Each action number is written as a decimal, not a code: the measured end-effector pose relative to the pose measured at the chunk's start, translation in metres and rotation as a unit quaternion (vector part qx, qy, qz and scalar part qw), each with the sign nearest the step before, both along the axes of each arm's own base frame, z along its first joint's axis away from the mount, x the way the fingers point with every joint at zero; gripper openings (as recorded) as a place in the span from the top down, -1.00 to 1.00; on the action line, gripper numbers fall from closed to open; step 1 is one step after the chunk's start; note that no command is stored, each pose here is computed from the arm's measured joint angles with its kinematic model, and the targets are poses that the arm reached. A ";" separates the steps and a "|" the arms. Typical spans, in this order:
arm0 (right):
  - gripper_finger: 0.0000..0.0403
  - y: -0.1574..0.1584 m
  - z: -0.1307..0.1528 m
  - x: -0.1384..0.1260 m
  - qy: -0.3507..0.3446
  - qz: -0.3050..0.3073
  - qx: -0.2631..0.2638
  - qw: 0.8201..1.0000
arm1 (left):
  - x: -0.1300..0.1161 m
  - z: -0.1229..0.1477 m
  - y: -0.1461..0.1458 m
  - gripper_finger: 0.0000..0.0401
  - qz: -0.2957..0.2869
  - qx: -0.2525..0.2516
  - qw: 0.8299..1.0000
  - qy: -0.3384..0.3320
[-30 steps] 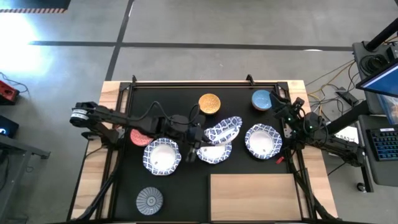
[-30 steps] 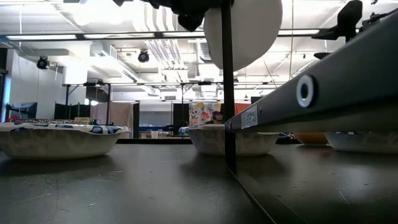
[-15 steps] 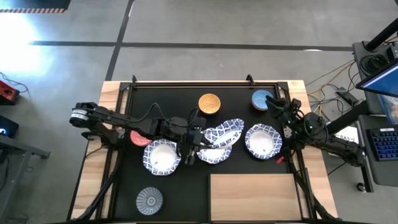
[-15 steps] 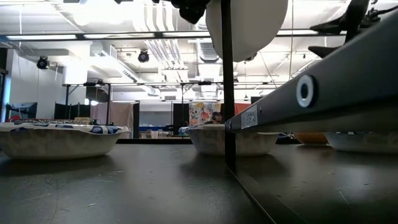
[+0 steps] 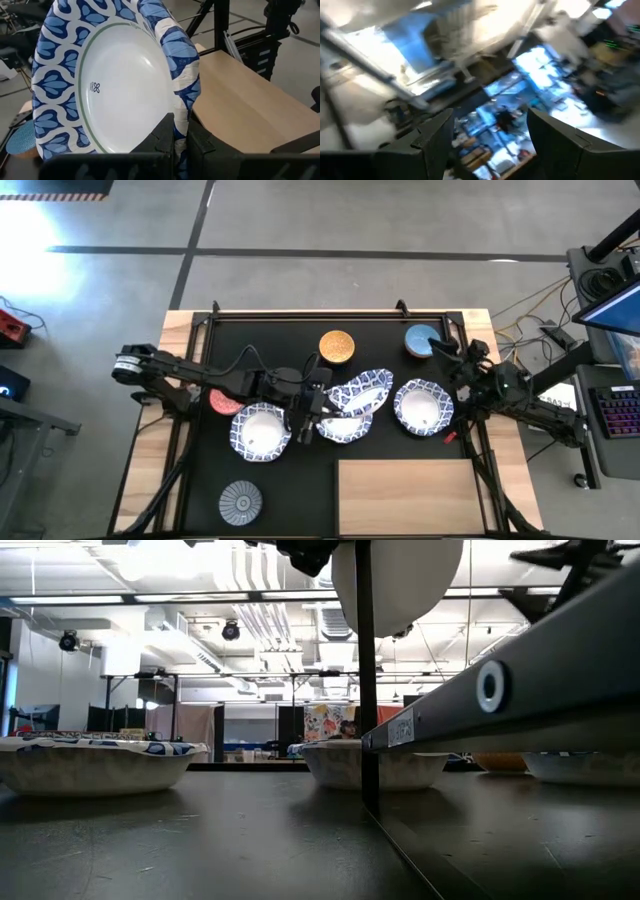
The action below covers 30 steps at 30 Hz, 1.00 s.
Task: Place and stack bowls onto a shelf
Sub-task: Put the top left white patterned bowl on the shelf
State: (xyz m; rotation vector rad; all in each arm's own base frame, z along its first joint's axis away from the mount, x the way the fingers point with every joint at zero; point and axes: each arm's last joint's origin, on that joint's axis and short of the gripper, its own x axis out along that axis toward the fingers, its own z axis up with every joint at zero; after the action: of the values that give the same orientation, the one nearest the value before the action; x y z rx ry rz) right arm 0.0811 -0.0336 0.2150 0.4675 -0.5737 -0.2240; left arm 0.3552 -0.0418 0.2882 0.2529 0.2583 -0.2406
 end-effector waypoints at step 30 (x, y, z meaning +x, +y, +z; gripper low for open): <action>-0.15 0.012 0.114 0.010 0.364 0.178 -0.131 0.905 | 0.032 -0.027 0.018 1.00 -0.111 -0.082 0.990 0.041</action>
State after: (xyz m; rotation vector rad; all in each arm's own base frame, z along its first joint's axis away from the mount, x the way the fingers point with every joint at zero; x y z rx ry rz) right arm 0.0906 -0.0219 0.3289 0.1895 0.2213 0.0390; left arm 0.3872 -0.0236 0.2616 0.1084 0.2896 -0.4910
